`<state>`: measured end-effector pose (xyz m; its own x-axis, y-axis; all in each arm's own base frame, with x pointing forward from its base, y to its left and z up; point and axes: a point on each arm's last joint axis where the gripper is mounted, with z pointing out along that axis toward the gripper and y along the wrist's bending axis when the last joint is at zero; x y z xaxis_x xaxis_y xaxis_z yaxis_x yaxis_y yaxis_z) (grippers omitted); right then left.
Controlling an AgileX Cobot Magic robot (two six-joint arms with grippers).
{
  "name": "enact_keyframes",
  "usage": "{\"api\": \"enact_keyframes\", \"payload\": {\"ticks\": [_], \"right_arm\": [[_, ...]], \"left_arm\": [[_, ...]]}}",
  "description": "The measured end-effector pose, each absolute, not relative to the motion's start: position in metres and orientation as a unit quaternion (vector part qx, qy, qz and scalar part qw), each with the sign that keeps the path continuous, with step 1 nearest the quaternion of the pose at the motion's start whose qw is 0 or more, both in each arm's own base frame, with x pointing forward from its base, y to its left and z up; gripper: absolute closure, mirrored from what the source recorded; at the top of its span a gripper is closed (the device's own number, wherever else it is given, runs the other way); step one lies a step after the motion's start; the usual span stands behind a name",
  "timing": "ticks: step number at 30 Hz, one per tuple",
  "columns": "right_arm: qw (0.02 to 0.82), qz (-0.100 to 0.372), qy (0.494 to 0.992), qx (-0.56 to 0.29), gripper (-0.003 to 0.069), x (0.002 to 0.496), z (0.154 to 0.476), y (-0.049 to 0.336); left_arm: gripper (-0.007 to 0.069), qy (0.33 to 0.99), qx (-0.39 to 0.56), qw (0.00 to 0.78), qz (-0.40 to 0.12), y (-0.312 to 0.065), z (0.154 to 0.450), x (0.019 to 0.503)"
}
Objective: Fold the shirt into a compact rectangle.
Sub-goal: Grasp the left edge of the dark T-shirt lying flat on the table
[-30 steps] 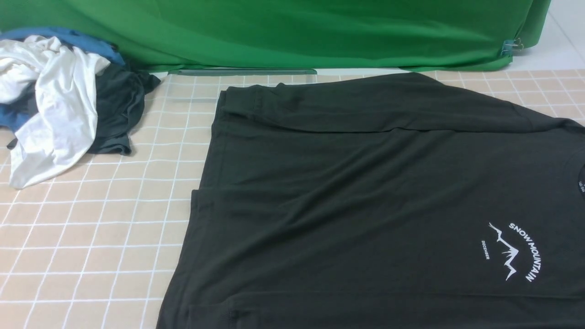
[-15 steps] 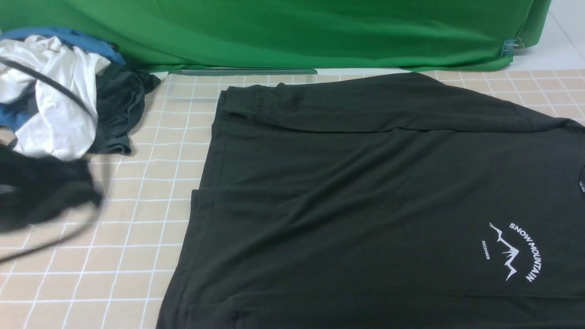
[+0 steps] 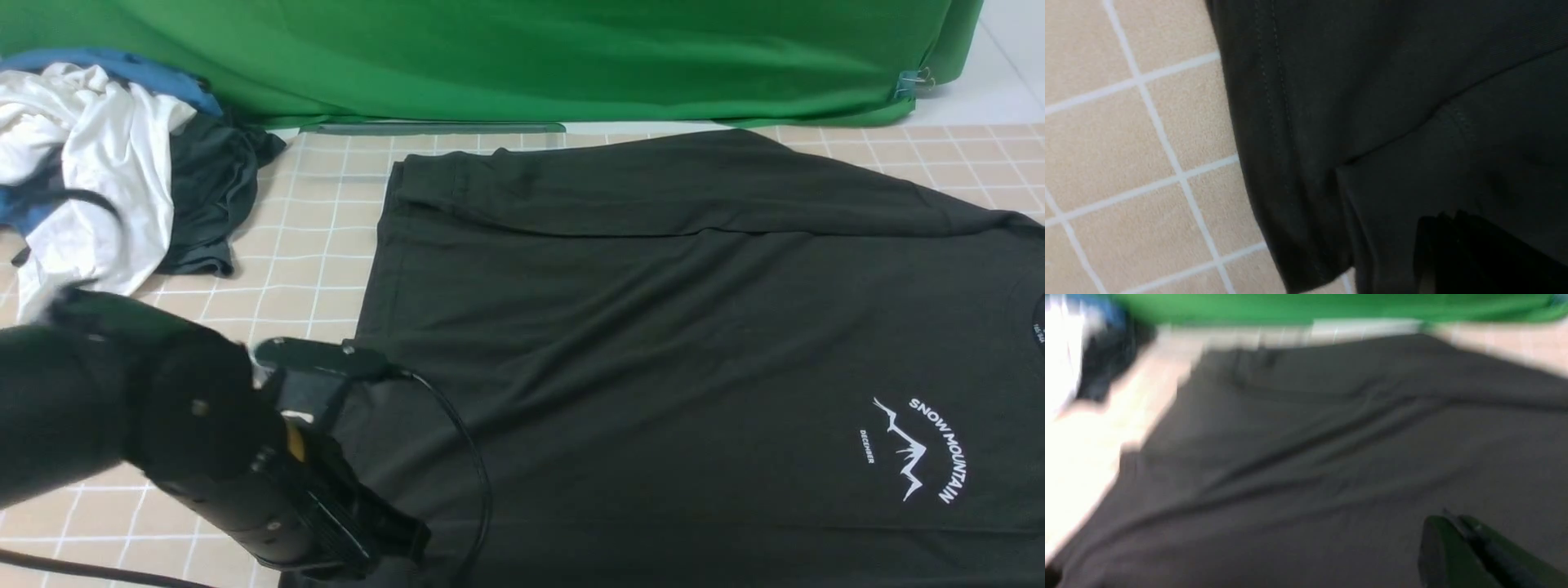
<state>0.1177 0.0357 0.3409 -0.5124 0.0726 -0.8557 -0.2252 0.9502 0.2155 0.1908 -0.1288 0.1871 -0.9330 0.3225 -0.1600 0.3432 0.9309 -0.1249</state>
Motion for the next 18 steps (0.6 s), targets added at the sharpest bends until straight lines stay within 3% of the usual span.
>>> {"api": "enact_keyframes", "payload": {"ticks": [6,10,13,15,18], "right_arm": [[0.461,0.160,0.870,-0.071,0.0621,0.129,0.333,0.046],[0.461,0.165,0.869,-0.075,0.0621,0.128,0.333,0.047],[0.466,0.166,0.866,-0.074,0.0621,0.129,0.335,0.048],[0.468,0.170,0.865,-0.072,0.0621,0.129,0.335,0.048],[0.469,0.173,0.863,-0.070,0.0621,0.129,0.336,0.048]], "left_arm": [[0.0456,0.979,0.194,0.055,-0.030,-0.126,0.171,0.198],[0.0254,0.977,0.202,0.062,-0.021,-0.128,0.163,0.204],[0.0148,0.977,0.200,0.071,-0.027,-0.130,0.159,0.207],[0.0118,0.978,0.196,0.066,-0.028,-0.131,0.156,0.207],[0.0132,0.979,0.194,0.061,-0.033,-0.132,0.156,0.206]]}}
